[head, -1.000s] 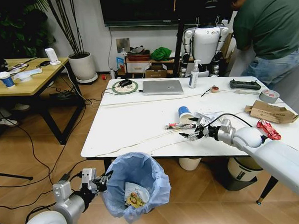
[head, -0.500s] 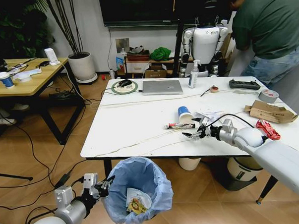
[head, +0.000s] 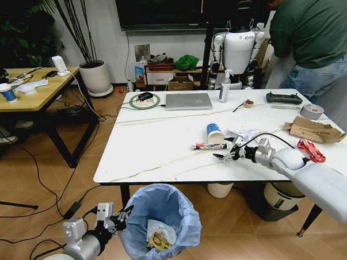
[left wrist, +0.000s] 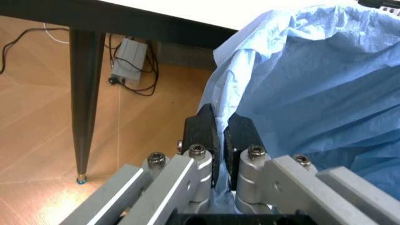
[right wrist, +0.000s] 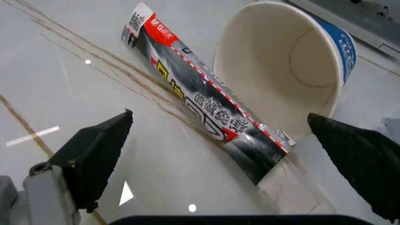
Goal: Pick up the trash bin and place the trash from the table into it.
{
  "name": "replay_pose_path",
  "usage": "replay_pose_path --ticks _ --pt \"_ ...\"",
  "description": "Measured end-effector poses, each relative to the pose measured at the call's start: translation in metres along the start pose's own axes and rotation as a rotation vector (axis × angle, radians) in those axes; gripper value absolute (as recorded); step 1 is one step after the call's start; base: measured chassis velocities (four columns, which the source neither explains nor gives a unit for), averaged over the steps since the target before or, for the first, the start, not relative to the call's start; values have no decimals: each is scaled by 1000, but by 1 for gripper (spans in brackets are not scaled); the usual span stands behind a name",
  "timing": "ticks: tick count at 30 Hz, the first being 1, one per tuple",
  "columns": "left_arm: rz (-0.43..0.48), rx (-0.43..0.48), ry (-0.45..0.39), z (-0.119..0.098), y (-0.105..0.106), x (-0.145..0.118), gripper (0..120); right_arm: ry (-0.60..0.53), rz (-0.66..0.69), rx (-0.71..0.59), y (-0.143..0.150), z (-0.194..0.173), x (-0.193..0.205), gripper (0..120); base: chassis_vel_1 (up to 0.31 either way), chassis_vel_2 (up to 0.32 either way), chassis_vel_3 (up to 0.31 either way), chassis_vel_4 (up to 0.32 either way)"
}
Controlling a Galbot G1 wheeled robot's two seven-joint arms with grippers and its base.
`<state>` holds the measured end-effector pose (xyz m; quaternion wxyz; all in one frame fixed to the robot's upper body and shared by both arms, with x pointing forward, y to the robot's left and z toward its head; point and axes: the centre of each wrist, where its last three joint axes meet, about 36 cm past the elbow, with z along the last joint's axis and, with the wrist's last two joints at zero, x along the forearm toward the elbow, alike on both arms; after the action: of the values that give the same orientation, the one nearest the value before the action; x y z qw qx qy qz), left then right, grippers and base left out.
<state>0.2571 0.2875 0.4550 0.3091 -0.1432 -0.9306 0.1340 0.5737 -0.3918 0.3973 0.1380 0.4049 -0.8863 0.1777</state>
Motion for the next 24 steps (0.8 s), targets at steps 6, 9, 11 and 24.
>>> replay_pose_path --ticks 6,9,11,24 --pt "-4 -1 -2 0 0 1 0 3 -7 2 2 2 -5 100 0 0 0 0" --pt "-4 -1 -2 0 0 1 0 2 -9 2 3 2 -7 100 0 0 0 0" --pt "-4 -2 -5 0 0 1 0 0 -10 1 3 2 -9 100 0 0 0 0" --pt "-2 -4 -9 -5 4 -3 0 6 -12 9 -5 1 -18 72 0 0 0 0"
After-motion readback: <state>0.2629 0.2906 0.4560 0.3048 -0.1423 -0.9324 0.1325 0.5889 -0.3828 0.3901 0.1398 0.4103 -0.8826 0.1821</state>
